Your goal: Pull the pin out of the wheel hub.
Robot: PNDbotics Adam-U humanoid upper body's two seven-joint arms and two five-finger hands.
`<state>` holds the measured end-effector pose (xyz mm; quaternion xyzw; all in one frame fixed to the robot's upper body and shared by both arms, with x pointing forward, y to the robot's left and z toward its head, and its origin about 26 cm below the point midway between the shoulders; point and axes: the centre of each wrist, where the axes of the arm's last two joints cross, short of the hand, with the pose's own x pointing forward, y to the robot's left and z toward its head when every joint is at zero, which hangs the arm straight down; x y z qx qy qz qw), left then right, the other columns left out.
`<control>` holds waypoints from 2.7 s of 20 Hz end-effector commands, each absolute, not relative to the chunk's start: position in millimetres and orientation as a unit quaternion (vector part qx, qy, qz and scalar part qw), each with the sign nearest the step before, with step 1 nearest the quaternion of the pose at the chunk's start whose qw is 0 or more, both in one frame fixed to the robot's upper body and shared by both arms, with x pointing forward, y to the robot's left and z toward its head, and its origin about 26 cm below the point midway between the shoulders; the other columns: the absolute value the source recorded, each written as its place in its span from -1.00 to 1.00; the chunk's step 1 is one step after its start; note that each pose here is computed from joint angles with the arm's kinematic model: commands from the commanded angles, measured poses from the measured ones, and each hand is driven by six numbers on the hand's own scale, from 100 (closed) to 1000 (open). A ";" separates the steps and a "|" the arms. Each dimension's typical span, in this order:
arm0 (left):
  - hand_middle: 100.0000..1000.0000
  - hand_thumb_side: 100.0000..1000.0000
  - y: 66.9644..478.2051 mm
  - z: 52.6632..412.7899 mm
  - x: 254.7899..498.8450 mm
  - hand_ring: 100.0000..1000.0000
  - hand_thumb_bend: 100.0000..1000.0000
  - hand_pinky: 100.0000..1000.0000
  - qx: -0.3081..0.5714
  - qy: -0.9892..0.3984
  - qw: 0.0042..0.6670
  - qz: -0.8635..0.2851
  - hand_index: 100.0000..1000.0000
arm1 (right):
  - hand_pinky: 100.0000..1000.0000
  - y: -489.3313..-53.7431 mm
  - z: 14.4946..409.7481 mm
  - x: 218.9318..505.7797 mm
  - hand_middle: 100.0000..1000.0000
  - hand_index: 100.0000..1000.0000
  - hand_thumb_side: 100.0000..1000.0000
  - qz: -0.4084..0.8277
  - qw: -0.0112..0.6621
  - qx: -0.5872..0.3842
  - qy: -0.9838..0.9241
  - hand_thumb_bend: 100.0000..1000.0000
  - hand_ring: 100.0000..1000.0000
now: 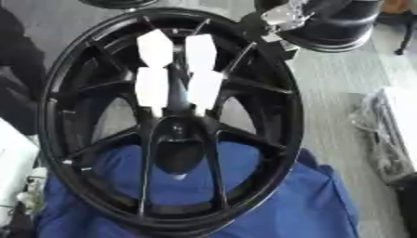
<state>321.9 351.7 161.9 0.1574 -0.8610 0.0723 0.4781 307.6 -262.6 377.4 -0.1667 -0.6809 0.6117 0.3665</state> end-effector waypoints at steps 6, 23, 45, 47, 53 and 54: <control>0.44 0.51 352.9 173.0 321.3 0.54 -0.53 0.39 0.159 -0.868 0.467 0.057 0.36 | 0.53 -249.3 386.6 305.5 0.34 0.69 -0.27 0.614 0.353 -0.175 -0.685 0.02 0.27; 0.44 0.53 353.1 171.6 320.4 0.54 -0.55 0.40 0.157 -0.868 0.468 0.061 0.36 | 0.57 -222.2 376.7 340.7 0.37 0.65 -0.70 0.618 0.369 -0.181 -0.670 0.02 0.36; 0.45 0.56 352.8 170.3 319.7 0.54 -0.57 0.40 0.156 -0.866 0.472 0.056 0.35 | 0.60 -206.7 386.1 357.9 0.38 0.60 -0.93 0.654 0.346 -0.193 -0.644 -0.08 0.42; 0.45 0.56 353.0 170.1 319.6 0.53 -0.57 0.40 0.156 -0.866 0.472 0.056 0.35 | 0.60 -206.8 386.1 358.4 0.37 0.59 -0.94 0.656 0.346 -0.191 -0.643 -0.09 0.42; 0.45 0.56 352.5 171.4 319.7 0.53 -0.57 0.40 0.156 -0.867 0.471 0.056 0.35 | 0.59 -206.3 382.3 362.1 0.37 0.58 -0.94 0.660 0.351 -0.188 -0.637 -0.11 0.42; 0.45 0.56 352.4 171.7 319.7 0.53 -0.57 0.40 0.156 -0.867 0.470 0.056 0.35 | 0.59 -206.0 381.7 362.7 0.37 0.58 -0.93 0.661 0.352 -0.187 -0.635 -0.11 0.42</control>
